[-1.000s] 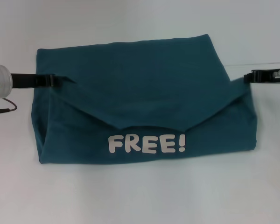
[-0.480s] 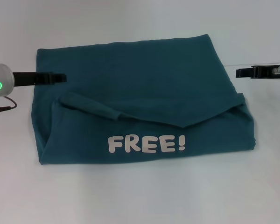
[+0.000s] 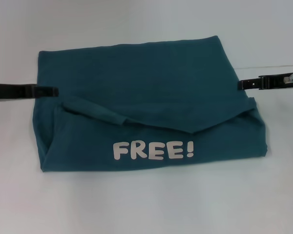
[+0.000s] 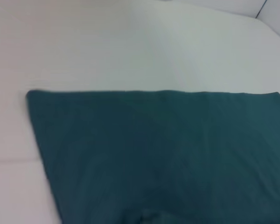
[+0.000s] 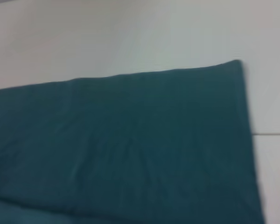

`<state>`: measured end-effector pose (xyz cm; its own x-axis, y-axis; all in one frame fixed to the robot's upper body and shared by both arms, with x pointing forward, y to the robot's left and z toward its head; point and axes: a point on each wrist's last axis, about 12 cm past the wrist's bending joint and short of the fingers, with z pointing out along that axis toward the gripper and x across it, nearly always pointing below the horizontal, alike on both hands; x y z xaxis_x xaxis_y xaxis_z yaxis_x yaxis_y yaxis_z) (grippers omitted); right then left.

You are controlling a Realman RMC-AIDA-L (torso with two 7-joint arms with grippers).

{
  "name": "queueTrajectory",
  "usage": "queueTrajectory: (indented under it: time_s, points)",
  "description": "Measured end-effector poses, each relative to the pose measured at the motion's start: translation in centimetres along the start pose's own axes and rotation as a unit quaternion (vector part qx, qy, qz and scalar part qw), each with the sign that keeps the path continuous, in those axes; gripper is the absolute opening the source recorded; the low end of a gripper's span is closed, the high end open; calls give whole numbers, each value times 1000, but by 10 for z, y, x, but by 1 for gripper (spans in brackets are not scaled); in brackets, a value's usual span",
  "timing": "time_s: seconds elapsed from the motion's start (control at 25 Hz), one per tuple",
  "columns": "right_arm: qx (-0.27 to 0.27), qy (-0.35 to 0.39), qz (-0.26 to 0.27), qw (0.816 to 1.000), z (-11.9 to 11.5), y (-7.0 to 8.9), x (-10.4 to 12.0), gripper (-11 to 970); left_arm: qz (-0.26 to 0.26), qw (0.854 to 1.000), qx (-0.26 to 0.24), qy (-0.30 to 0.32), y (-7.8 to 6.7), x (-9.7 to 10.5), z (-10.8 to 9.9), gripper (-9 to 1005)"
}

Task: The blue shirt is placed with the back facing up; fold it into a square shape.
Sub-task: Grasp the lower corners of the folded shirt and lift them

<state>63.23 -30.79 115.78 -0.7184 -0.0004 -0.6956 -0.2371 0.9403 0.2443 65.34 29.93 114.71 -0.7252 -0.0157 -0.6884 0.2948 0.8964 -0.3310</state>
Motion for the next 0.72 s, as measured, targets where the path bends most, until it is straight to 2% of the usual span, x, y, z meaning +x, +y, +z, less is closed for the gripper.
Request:
queueTrajectory:
  time_s: [0.16,0.44,0.56,0.72]
  points:
    - [-17,12,-29,999,-12,10,-6,928,-33,998,14,44,3,9,-14,902]
    - [-34,24,-61,997,-20,24,-12,924,-66,986,-4,151,1,29,-24,919]
    - [-35,29,-71,996,-18,28,-13,919,-75,984,-30,157,7,36,-25,919]
    - [-39,38,-81,995,-15,34,-13,918,-79,984,-33,153,7,39,-23,919]
